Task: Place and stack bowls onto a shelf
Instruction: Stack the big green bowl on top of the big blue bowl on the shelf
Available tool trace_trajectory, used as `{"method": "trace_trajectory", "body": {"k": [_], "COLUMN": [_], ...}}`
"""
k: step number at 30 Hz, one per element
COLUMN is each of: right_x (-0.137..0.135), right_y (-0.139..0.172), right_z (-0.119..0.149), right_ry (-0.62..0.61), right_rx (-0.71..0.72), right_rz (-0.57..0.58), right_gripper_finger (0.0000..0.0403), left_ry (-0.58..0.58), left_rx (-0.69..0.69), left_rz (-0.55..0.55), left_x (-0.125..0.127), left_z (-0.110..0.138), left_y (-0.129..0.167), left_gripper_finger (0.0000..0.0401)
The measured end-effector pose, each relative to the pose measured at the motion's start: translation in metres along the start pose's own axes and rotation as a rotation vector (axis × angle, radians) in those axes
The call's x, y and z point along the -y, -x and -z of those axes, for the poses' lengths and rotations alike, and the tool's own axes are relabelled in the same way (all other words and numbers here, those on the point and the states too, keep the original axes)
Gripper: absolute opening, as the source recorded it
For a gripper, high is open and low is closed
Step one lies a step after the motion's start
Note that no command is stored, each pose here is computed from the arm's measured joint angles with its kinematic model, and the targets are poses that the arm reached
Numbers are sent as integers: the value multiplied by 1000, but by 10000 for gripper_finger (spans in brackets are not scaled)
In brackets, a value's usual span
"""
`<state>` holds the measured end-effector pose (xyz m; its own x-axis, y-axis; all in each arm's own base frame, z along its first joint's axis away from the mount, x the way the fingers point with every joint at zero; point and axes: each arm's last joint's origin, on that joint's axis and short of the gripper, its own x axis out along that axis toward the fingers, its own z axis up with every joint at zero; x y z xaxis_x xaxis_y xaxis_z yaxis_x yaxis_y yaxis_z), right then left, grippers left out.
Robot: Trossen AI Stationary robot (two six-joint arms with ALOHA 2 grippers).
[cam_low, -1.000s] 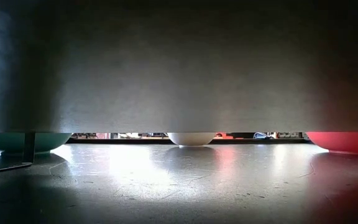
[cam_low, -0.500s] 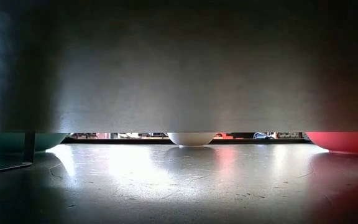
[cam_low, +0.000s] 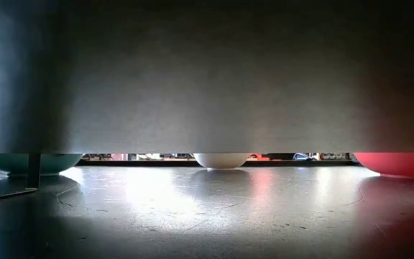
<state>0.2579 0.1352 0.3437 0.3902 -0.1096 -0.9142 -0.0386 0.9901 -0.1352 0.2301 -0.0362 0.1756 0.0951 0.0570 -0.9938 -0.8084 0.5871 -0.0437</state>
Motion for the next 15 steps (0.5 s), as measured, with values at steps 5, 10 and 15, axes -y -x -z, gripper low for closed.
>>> {"method": "trace_trajectory", "body": {"k": [5, 10, 15], "right_x": [0, 0, 0], "right_y": [0, 0, 0], "right_z": [0, 0, 0], "right_ry": [0, 6, 3], "right_rx": [0, -1, -2], "right_rz": [0, 0, 0], "right_gripper_finger": [130, 130, 130], "left_ry": [-38, -127, -209], "left_rx": [17, 115, 234], "left_rz": [31, 77, 102], "left_x": [1, 13, 27], "left_z": [-1, -11, -24], "left_y": [8, 28, 60], "left_gripper_finger": [4, 0, 0]}}
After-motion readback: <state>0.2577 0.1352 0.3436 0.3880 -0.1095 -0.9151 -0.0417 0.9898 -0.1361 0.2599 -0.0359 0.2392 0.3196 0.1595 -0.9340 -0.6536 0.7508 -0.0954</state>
